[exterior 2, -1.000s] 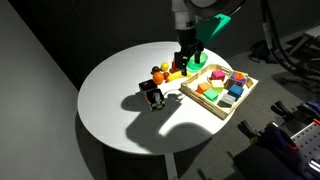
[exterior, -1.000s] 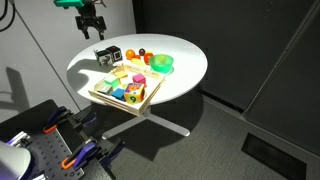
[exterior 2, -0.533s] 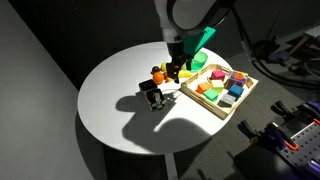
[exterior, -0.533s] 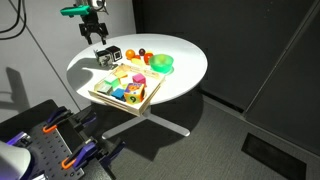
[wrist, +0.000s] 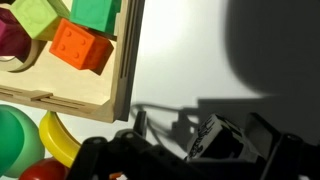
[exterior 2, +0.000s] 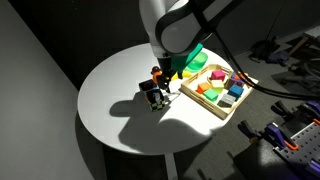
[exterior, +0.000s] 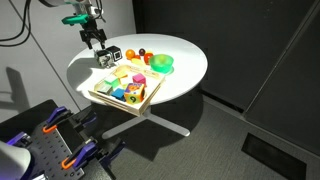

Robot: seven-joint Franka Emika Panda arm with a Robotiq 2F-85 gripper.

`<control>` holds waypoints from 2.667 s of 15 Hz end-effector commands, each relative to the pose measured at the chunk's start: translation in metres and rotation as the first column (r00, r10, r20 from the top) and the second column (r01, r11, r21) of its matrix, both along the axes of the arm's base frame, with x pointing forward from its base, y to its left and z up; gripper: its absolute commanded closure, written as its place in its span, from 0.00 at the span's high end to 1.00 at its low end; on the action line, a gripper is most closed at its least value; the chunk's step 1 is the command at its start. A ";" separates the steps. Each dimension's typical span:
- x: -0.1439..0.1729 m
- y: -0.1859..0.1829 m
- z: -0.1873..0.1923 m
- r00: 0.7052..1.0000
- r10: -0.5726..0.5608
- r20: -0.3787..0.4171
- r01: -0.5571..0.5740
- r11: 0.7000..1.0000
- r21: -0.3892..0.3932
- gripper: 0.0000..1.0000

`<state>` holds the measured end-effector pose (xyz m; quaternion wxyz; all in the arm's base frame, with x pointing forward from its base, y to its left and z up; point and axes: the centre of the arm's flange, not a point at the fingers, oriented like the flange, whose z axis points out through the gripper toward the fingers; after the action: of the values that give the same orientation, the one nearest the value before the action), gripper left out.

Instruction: Put the block on the wooden tray

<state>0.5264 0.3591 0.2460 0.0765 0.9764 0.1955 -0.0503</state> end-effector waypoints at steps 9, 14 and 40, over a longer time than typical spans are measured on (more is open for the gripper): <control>0.013 0.007 -0.021 0.998 -0.055 0.038 0.054 0.998 0.036 1.00; 0.012 0.008 -0.023 0.998 -0.054 0.035 0.053 0.998 0.035 1.00; 0.004 0.053 -0.057 0.974 -0.193 0.115 0.187 0.980 0.061 1.00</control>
<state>0.5255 0.4016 0.1892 0.0605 0.9905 0.1233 -0.0033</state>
